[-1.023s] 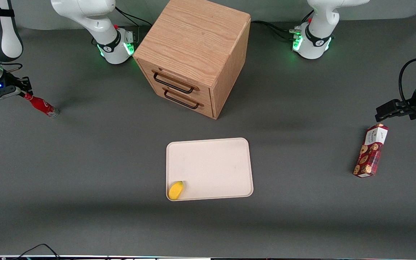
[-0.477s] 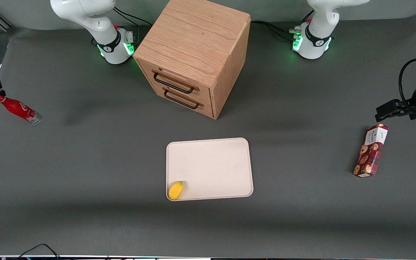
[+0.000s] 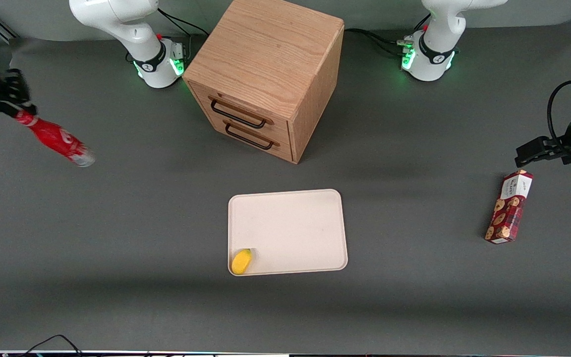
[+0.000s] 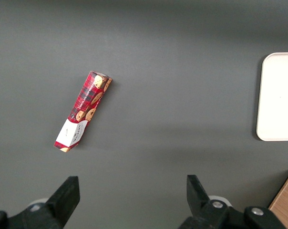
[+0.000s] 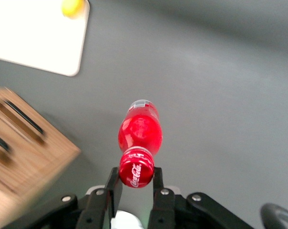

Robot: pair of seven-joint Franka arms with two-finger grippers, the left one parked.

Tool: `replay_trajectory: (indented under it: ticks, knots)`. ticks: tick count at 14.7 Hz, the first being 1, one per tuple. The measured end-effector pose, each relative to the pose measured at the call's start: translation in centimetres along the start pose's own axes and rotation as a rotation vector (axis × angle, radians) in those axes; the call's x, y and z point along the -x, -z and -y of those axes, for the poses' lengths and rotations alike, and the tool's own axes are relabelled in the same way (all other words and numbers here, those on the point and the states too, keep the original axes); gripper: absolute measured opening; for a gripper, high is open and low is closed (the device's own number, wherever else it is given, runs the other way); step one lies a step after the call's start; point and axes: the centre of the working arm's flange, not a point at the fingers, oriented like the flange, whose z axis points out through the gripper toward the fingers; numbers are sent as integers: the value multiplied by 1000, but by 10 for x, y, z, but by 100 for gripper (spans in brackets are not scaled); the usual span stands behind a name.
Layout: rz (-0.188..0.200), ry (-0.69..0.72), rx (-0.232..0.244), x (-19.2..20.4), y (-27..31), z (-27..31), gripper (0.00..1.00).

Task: Place coke bottle on tray
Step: 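Lift the held bottle and carry it toward the white tray, then lower the bottle onto the tray beside the lemon and open the gripper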

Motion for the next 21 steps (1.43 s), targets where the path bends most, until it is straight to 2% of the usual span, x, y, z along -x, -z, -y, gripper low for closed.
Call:
replay_trajectory:
  ticks: [2, 3, 7, 9, 12, 14, 19, 20, 21]
  knots:
    - [44, -99, -3, -40, -32, 75, 30]
    - [51, -147, -8, -57, -52, 104, 30]
    - [31, -331, -71, -114, -138, 193, 30]
    - [13, -399, -58, -135, -183, 219, 30]
    - [13, -459, -18, -153, -250, 244, 30]
    - [27, -469, -11, -160, -284, 246, 30]
    - [8, -487, 6, -153, -341, 249, 30]
    - [1, -492, 3, -153, -340, 250, 35]
    - [0, -494, 2, -153, -340, 250, 45]
